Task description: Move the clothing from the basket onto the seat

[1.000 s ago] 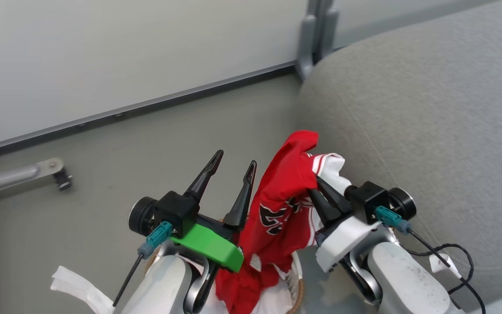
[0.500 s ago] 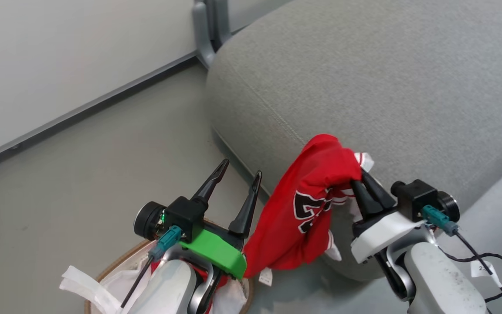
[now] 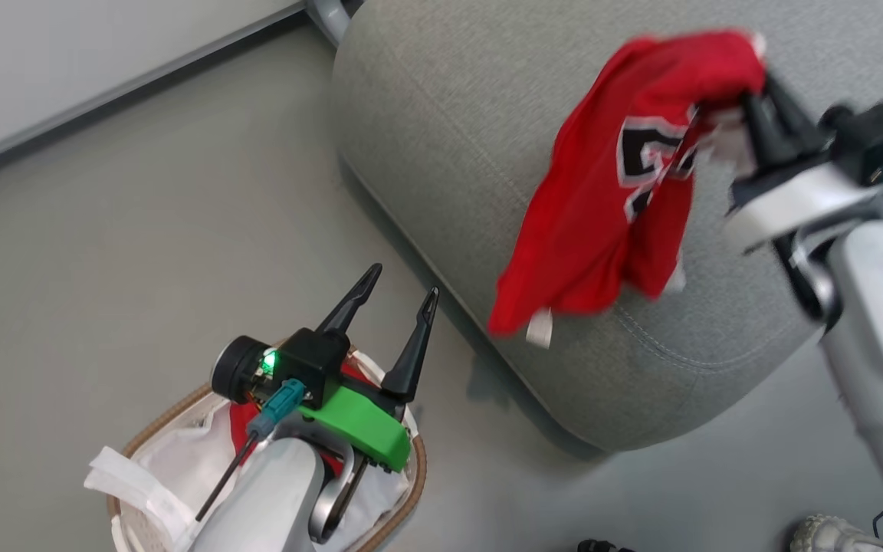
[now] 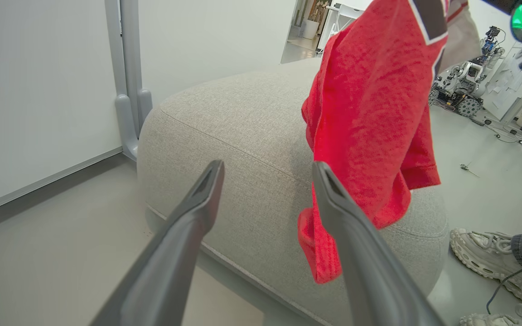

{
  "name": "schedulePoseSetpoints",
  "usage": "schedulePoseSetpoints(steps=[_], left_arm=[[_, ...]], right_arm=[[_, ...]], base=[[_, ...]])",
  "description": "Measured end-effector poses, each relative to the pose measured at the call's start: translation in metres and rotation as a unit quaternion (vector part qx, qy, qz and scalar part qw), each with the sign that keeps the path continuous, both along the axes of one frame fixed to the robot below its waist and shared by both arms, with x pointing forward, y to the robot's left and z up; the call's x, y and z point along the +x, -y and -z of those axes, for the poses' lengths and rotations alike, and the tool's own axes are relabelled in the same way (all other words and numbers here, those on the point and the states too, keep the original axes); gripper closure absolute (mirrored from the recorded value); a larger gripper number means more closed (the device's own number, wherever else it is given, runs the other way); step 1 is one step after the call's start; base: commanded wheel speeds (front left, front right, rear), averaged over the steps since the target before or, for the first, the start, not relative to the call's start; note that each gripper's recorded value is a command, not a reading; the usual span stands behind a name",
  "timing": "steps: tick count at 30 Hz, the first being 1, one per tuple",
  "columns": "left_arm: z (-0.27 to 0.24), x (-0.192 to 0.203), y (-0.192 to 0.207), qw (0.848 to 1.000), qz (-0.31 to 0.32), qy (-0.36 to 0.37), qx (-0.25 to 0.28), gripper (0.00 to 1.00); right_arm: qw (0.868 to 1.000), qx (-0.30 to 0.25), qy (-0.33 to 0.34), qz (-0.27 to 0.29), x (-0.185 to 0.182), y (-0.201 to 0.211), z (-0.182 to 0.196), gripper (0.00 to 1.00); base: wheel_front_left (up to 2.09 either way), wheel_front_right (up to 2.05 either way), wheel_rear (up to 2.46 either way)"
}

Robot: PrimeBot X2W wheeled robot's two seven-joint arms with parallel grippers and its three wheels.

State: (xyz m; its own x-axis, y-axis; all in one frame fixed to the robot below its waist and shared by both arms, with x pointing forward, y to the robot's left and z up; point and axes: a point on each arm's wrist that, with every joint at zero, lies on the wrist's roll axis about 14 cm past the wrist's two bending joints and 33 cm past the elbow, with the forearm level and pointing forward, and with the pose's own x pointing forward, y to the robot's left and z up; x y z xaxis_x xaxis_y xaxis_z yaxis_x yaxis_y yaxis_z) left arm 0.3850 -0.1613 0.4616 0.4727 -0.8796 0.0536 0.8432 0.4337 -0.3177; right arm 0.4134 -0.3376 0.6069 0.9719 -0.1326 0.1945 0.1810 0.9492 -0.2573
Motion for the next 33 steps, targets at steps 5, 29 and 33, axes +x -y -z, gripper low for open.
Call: schedulePoseSetpoints(steps=[5,29,33], left_arm=[[0.021,0.019,-0.016,1.0,-0.019,-0.01,0.013,0.0],[0.103,0.072,-0.106,0.984,-0.144,-0.078,0.067,0.0],[0.099,0.074,-0.113,0.982,-0.157,-0.075,0.071,0.0]], right_arm=[[0.998,-0.06,0.017,0.02,0.039,0.029,-0.035,1.0],[0.967,0.071,-0.188,0.153,0.071,0.079,0.18,0.0],[0.964,0.075,-0.202,0.154,0.051,0.072,0.191,0.0]], base=[[0.0,0.0,0.0],[0.0,0.0,0.0],[0.0,0.0,0.0]])
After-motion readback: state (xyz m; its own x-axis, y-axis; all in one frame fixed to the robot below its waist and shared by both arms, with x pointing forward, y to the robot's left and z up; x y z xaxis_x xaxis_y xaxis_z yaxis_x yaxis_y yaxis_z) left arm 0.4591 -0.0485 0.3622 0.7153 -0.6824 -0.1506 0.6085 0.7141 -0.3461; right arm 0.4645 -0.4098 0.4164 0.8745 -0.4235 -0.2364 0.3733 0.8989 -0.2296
